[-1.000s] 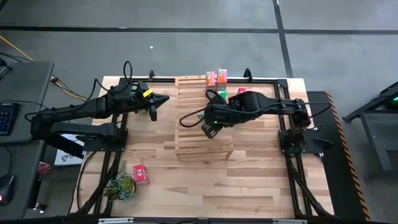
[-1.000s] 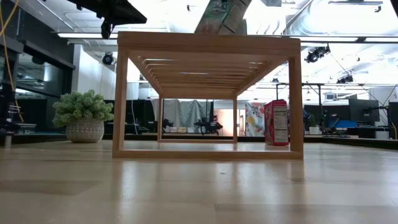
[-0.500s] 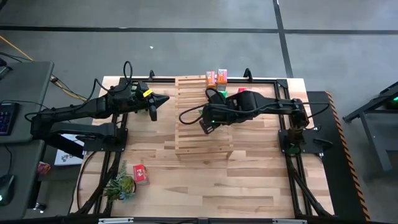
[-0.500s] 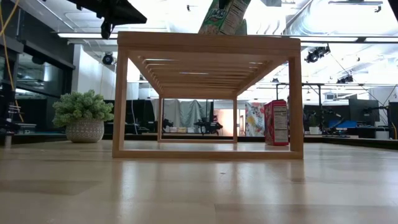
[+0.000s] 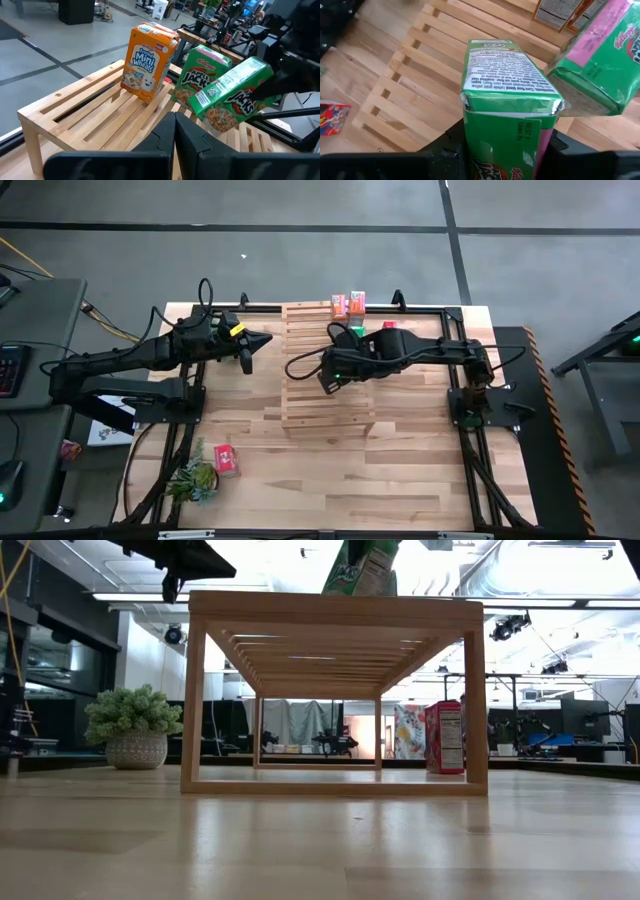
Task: Stack cereal on shelf
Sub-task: Put the green cereal box on the shelf aligned with the other green cereal box
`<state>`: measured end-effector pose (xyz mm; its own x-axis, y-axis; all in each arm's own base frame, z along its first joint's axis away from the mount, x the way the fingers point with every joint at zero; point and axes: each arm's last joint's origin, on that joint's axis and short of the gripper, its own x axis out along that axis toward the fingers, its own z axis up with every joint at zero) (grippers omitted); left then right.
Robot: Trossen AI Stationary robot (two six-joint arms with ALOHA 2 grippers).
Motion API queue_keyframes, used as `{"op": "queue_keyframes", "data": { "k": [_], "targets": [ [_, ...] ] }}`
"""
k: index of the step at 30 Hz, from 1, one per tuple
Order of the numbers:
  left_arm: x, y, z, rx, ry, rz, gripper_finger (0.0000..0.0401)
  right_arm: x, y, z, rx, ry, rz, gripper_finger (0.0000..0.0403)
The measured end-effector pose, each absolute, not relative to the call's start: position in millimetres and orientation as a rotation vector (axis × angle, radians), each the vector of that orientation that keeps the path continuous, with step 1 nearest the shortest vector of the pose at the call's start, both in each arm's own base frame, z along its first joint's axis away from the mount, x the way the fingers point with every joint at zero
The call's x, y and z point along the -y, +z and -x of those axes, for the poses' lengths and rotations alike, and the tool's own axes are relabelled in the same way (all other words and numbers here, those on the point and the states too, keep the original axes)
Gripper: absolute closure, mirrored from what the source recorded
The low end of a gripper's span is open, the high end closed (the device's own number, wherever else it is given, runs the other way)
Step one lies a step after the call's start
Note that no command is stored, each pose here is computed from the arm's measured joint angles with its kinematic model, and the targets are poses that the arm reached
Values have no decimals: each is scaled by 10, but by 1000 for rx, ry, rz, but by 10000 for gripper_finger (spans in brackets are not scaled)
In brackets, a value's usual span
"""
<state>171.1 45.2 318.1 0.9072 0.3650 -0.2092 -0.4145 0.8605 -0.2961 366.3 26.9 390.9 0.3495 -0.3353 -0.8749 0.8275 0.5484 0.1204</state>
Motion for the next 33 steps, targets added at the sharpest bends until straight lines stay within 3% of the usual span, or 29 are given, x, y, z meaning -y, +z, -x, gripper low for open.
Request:
{"op": "queue_keyframes", "data": {
  "k": [16,26,33],
  "targets": [
    [-452,3181,-1711,-144,412,359,400,-243,3826,-3733,-913,-876,-612,269],
    [-452,3181,-1711,-143,413,368,400,-159,3829,-3736,-880,-926,-647,206],
    [-452,3181,-1710,-143,413,368,400,-144,3852,-3749,-855,-922,-658,194]
  ]
}}
